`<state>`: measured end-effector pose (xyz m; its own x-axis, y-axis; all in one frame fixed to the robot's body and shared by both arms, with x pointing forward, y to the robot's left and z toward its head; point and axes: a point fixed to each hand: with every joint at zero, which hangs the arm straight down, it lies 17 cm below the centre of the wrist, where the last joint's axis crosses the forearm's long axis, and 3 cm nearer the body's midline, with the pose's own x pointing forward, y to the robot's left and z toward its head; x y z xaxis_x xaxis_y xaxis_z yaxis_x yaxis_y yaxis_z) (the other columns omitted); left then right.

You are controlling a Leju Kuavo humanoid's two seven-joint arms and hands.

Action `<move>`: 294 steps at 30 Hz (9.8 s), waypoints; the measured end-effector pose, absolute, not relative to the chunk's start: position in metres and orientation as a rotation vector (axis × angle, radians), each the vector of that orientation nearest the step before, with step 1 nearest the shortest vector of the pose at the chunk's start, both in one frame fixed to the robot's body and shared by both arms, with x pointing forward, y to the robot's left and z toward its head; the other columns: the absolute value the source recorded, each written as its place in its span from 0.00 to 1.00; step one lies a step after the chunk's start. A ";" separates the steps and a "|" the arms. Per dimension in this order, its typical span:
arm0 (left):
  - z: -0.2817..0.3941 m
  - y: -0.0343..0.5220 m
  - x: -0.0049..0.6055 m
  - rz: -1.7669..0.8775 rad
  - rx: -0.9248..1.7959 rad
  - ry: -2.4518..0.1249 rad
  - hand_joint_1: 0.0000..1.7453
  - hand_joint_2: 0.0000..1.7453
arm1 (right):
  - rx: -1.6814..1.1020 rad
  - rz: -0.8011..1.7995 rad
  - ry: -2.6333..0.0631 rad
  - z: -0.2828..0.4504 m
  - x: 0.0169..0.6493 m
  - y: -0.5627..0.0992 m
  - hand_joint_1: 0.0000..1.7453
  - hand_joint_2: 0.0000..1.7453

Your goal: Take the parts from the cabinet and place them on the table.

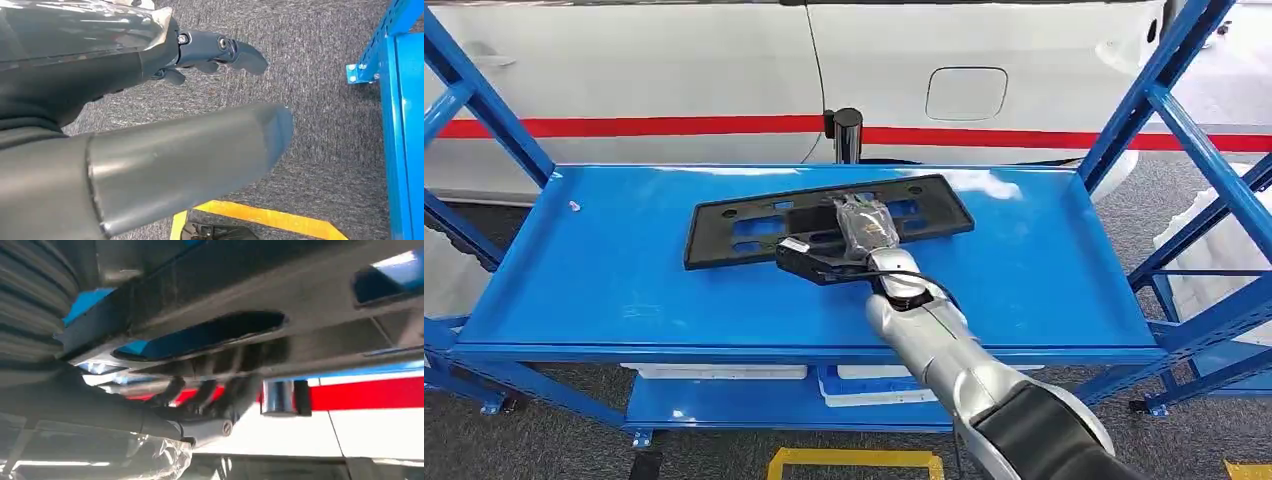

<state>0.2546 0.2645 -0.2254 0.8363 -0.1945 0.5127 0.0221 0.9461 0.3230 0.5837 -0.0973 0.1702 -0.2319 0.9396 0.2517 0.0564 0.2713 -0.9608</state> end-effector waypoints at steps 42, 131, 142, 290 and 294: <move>-0.202 0.255 0.289 -0.136 0.314 -0.763 0.00 1.00 | -1.188 0.941 -1.987 0.371 0.528 -0.115 1.00 1.00; -0.237 0.295 0.216 0.170 0.305 -0.566 0.00 1.00 | -1.166 0.780 -2.349 0.467 0.497 -0.149 1.00 1.00; -0.240 0.303 0.208 0.191 0.317 -0.554 0.00 1.00 | -1.121 0.761 -2.356 0.463 0.504 -0.150 1.00 1.00; -0.250 0.365 0.134 0.310 0.496 -0.476 0.00 1.00 | -0.872 0.891 -2.321 0.409 0.549 -0.059 1.00 1.00; -0.249 0.367 0.137 0.311 0.500 -0.482 0.00 1.00 | -0.879 0.887 -2.329 0.414 0.549 -0.060 1.00 1.00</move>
